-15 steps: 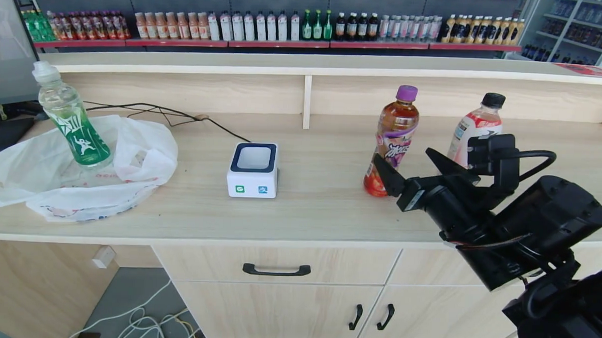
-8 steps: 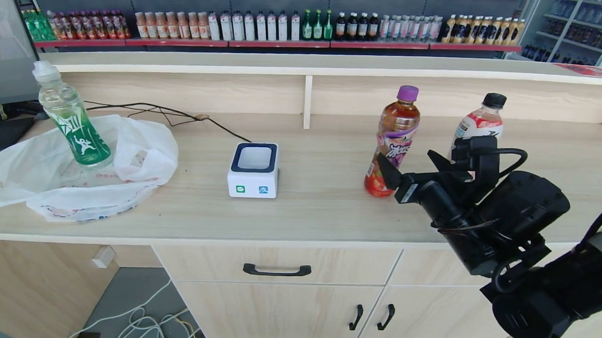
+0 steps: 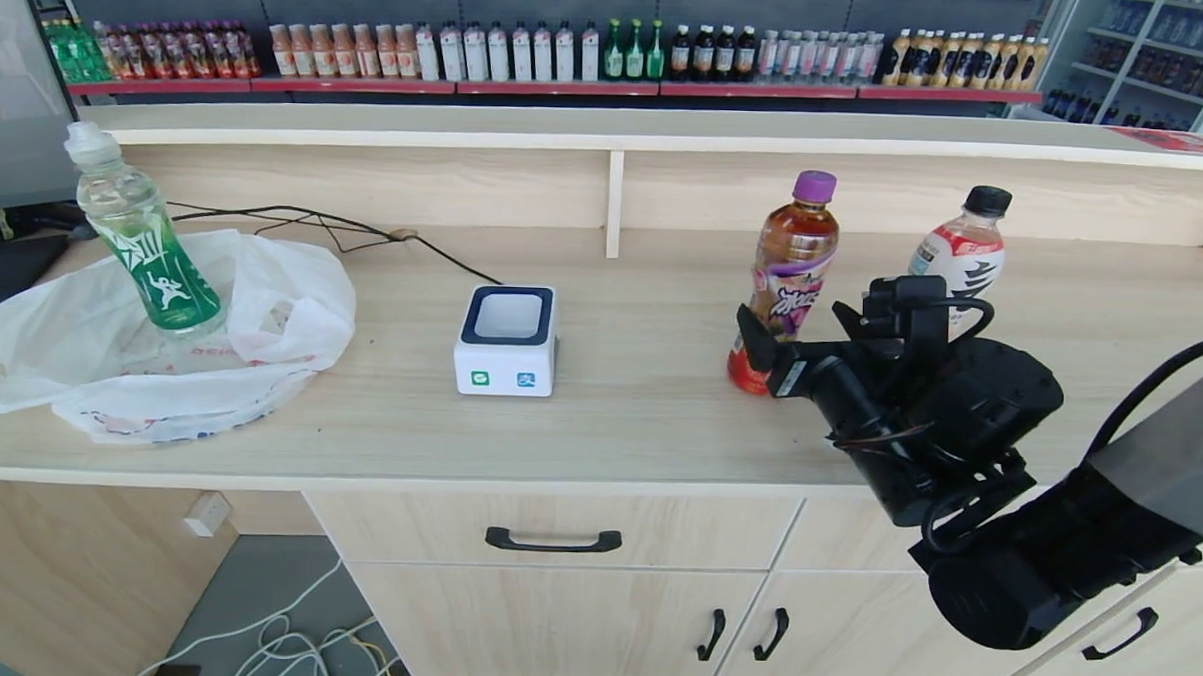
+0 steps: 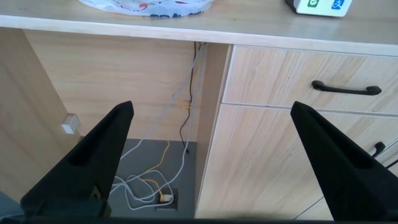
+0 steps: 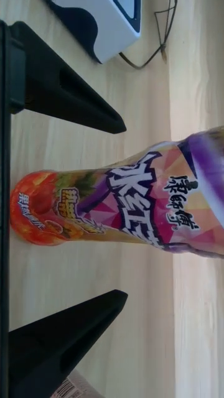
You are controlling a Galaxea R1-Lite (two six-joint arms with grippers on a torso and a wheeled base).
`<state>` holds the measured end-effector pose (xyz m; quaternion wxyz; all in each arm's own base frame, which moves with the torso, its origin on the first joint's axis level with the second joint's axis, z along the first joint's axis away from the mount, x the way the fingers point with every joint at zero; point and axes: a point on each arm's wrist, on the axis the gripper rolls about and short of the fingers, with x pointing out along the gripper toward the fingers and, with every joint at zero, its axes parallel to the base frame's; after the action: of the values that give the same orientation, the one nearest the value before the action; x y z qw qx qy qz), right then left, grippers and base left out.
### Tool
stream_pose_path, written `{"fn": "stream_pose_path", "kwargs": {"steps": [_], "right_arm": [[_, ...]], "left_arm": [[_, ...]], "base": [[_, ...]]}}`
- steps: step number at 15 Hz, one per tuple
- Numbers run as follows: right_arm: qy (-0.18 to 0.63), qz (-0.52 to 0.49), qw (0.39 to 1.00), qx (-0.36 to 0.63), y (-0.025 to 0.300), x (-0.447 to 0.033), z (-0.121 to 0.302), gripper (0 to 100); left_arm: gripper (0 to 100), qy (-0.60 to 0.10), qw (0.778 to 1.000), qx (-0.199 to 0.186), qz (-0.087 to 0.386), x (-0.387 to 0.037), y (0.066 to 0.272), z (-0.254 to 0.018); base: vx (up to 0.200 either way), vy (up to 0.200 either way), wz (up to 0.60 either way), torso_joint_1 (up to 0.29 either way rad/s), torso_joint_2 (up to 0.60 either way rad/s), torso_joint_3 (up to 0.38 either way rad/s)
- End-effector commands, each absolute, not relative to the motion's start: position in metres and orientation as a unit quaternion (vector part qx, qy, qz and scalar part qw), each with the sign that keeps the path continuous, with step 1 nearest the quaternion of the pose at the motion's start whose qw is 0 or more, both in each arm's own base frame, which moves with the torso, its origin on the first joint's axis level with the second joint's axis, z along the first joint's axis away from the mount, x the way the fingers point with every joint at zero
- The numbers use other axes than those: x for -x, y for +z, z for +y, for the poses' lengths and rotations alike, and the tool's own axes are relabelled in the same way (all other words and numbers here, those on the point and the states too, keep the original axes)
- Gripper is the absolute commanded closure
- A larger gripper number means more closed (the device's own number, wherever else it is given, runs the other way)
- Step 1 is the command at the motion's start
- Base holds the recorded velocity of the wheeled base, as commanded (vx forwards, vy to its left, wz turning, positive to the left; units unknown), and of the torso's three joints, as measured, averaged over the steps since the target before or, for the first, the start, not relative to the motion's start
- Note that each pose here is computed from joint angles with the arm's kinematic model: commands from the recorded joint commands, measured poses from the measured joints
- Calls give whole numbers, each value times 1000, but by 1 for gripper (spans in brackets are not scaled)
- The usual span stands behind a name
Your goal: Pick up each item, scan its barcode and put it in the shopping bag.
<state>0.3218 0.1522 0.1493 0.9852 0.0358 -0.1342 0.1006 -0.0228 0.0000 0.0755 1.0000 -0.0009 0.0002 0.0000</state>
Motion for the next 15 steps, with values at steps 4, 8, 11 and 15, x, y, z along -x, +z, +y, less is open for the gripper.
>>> {"fn": "stream_pose_path", "kwargs": {"steps": [4,8,11,15], "right_arm": [[100,-146,983,-39,147,-337,159,0],[101,-158,981,-44,150,-343,162,0],[101,-161,981,-45,150,-346,164,0],[104,-169,979,-51,150,-353,168,0]], "left_arm": [[0,0,1000,1,0,23,75,0],[0,0,1000,1,0,23,75,0],[0,0,1000,1,0,23,75,0],[0,0,1000,1,0,23,75,0]], "base": [[0,0,0,0,0,0],[0,0,0,0,0,0],[0,0,0,0,0,0],[0,0,0,0,0,0]]}}
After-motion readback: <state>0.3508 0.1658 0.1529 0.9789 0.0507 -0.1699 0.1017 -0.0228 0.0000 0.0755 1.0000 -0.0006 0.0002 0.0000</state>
